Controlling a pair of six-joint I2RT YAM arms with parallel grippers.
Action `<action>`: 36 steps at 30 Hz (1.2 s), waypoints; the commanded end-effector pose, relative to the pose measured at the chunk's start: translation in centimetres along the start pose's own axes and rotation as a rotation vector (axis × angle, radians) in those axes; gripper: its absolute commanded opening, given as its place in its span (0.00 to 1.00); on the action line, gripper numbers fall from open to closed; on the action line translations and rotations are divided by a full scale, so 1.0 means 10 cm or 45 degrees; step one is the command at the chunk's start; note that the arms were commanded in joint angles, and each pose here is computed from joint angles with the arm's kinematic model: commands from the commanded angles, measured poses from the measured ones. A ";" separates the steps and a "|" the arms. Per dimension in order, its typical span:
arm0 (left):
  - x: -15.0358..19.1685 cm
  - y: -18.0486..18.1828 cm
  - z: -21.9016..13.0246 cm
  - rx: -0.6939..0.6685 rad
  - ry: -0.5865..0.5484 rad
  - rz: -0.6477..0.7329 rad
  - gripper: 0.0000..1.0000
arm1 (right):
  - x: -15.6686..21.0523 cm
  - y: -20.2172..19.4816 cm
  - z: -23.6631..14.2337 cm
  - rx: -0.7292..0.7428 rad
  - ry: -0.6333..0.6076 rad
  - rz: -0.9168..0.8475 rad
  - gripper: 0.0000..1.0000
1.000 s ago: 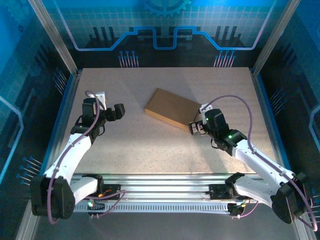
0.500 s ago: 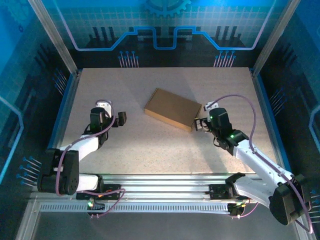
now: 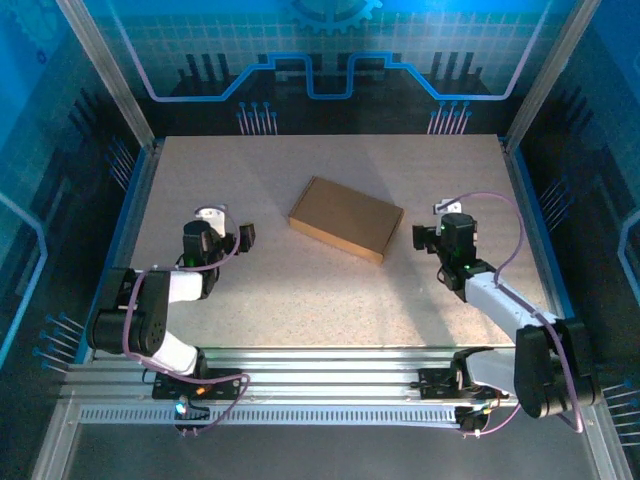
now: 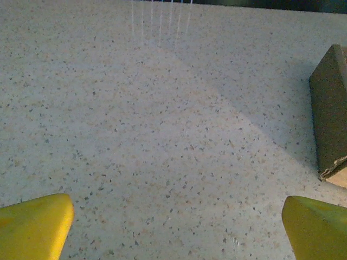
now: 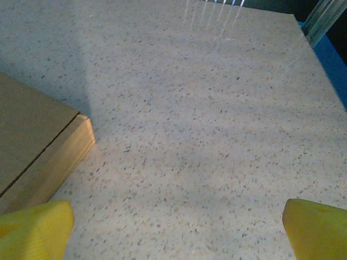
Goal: Fold the paper box
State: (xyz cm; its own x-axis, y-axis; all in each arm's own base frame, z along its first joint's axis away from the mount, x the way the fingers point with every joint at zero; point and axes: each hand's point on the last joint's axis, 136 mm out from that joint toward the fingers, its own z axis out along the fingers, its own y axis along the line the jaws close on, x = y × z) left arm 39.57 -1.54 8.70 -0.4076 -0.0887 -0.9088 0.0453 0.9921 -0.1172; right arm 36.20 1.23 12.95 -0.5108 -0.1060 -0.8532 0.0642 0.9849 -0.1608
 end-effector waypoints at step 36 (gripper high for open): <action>-0.09 0.05 -0.01 -0.009 -0.092 0.004 0.99 | 0.08 0.23 0.26 -0.344 -0.396 0.053 1.00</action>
State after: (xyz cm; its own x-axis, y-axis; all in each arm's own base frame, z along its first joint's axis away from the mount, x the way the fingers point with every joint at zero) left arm 39.85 -1.36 9.48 -0.3543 -0.0910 -0.9307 0.0480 0.9922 -0.1153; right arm 38.49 3.15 8.71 -0.3318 -0.0657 -0.9410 -0.1494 0.9886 -0.0163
